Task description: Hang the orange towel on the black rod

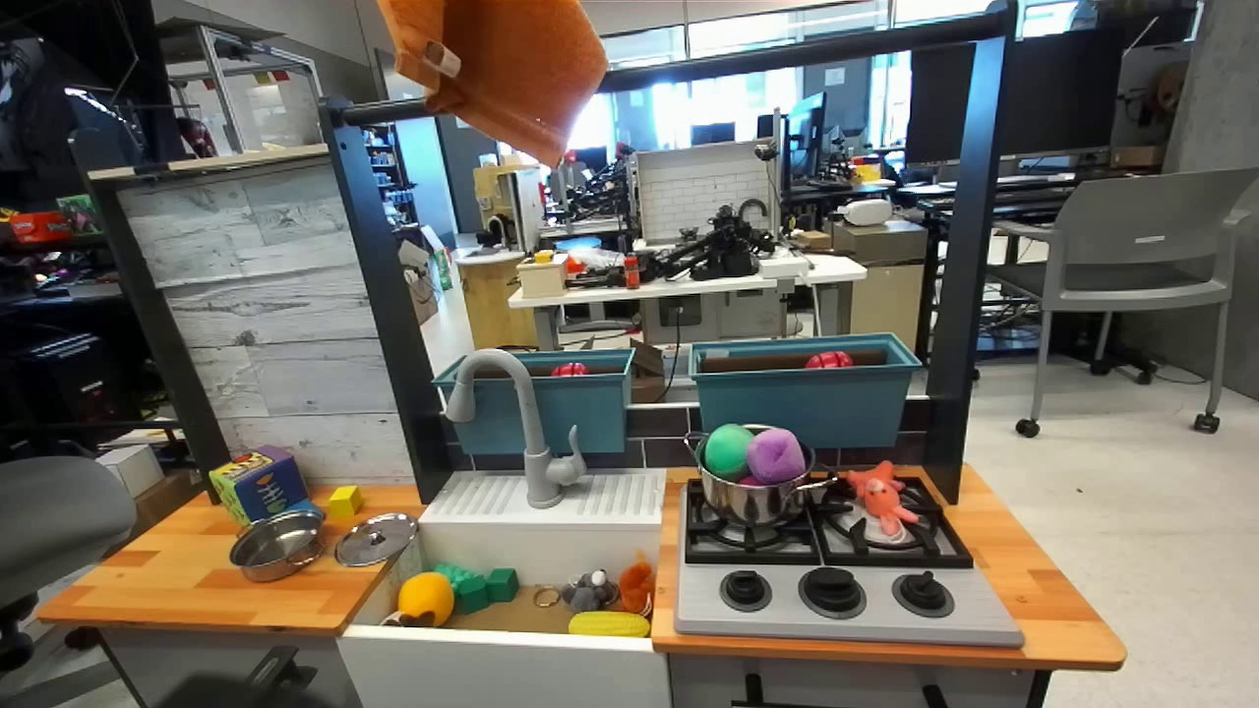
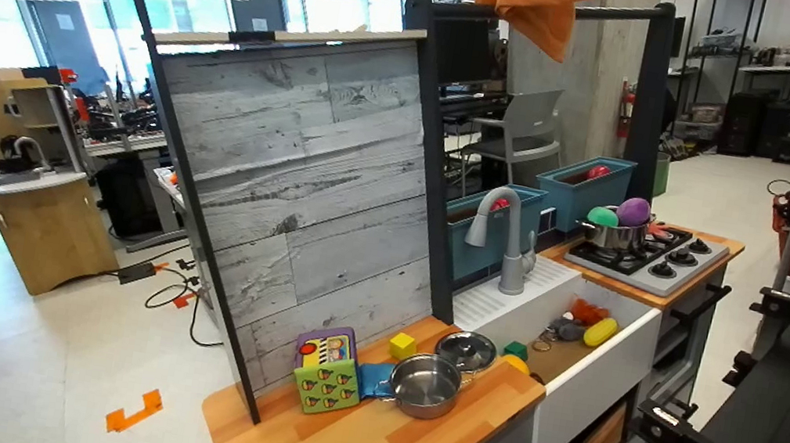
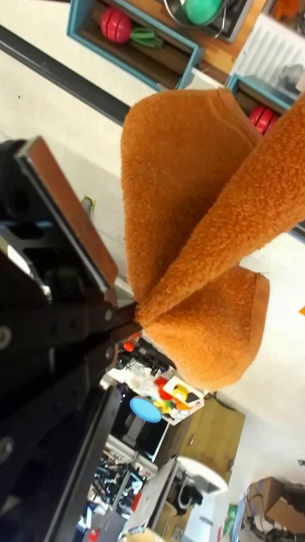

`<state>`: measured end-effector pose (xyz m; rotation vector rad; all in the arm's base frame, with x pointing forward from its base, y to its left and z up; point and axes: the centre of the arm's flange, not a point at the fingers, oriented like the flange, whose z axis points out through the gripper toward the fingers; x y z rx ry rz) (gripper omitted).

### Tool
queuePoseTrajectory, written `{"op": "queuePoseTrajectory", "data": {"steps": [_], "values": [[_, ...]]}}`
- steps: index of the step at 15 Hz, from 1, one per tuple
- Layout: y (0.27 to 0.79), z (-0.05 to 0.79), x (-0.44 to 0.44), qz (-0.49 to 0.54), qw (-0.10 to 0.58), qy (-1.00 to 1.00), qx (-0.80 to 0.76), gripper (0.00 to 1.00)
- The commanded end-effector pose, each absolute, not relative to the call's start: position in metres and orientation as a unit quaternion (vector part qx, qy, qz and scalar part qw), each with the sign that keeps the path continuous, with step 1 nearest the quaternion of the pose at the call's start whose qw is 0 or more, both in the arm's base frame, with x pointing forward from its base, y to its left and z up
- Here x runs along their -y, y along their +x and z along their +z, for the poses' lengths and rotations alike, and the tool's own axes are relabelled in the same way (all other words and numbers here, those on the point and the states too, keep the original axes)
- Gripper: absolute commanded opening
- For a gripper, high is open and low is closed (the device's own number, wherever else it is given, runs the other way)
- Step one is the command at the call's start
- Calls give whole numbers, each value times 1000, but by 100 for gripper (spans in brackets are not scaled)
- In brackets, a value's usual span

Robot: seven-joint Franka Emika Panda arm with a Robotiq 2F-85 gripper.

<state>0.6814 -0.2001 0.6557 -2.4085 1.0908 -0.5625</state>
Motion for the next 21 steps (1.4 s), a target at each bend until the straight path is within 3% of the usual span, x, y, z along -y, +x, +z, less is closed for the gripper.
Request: {"op": "queuePoseTrajectory", "data": {"steps": [1,11,21], "values": [[707,664,217,-168,179,-881,-404,1],[767,652,229,-154,187,-844,-478,1],[820,571,202,-107,133,-817,-551,1]]}}
